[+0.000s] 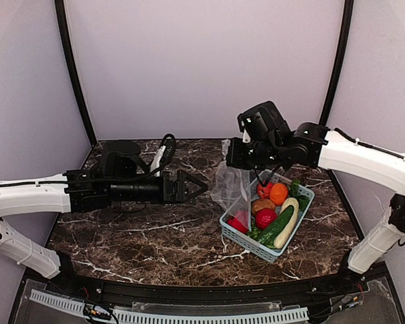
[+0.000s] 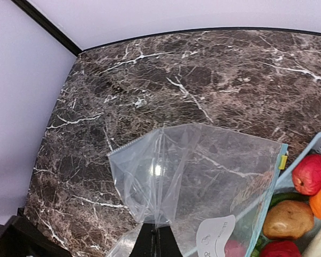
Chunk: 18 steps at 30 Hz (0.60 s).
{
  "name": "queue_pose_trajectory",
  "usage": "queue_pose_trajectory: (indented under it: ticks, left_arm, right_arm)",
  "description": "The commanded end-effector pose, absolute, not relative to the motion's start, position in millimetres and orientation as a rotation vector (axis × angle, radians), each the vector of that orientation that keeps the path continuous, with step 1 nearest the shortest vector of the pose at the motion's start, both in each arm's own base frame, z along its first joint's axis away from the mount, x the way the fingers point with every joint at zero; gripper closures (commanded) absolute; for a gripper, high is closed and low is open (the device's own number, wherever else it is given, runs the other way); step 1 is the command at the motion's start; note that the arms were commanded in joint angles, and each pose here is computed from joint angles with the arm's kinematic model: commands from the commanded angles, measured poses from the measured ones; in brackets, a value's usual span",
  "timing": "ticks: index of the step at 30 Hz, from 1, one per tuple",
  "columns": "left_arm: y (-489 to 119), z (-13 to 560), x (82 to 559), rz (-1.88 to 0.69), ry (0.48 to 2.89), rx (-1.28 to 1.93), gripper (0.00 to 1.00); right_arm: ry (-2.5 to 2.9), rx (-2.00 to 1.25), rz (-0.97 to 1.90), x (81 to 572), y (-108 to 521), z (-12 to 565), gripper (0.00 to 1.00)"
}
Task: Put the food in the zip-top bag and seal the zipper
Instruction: Pass from the right arm to the left
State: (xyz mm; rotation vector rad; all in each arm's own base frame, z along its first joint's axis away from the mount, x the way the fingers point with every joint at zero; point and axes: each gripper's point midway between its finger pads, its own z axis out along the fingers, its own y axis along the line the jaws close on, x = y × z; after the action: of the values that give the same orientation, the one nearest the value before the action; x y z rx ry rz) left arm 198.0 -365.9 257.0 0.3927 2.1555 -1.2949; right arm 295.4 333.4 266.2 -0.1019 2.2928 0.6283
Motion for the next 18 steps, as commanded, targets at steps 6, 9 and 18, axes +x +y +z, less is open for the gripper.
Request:
queue_pose_trajectory:
  ticks: [6,9,18]
  left_arm:
    - [-381,267,194,-1.403,2.132,0.358,0.00]
    - [-382,265,194,-1.398,2.139,0.361,0.00]
    - [-387,256,195,-1.417,2.168,0.336,0.04]
  right_arm:
    - [2.238,-0.186,0.724,290,395,286,1.00]
    - [2.243,-0.203,0.732,290,403,284,1.00]
    - [2.239,-0.220,0.738,288,409,287,1.00]
